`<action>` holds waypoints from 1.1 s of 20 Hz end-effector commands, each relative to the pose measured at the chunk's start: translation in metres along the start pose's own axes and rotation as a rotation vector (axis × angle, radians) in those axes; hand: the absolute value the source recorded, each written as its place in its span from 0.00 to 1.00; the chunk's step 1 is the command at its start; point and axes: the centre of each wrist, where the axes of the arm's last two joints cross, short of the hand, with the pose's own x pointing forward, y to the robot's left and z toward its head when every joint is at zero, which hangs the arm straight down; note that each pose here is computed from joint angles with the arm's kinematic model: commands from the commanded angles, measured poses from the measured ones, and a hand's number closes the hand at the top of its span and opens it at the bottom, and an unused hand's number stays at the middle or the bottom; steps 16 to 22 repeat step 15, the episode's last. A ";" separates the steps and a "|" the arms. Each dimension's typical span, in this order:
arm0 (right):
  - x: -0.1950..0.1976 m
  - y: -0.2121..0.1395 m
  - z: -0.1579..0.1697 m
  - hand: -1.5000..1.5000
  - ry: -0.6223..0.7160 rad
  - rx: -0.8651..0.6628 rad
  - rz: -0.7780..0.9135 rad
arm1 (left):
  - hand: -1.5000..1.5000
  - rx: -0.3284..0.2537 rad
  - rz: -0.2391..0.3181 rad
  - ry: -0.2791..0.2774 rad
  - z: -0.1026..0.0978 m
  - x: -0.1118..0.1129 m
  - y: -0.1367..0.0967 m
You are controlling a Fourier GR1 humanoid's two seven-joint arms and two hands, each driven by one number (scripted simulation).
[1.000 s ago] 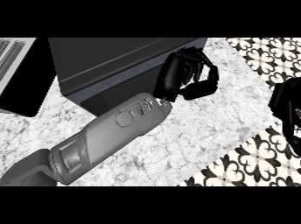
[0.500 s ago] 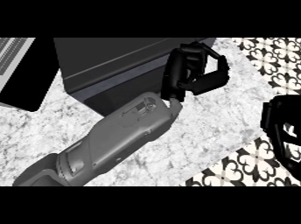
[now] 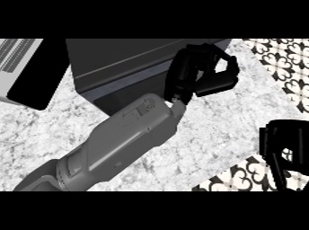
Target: Pick up the milk, place it into the microwave and close the microwave
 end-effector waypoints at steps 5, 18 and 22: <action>-0.007 0.026 0.002 1.00 -0.036 0.003 -0.048 | 1.00 0.214 0.106 0.129 0.004 -0.049 0.071; -0.008 0.056 -0.001 1.00 -0.063 -0.004 -0.060 | 1.00 0.138 0.159 0.131 0.006 -0.060 0.090; -0.008 0.056 -0.001 1.00 -0.063 -0.004 -0.060 | 1.00 0.138 0.159 0.131 0.006 -0.060 0.090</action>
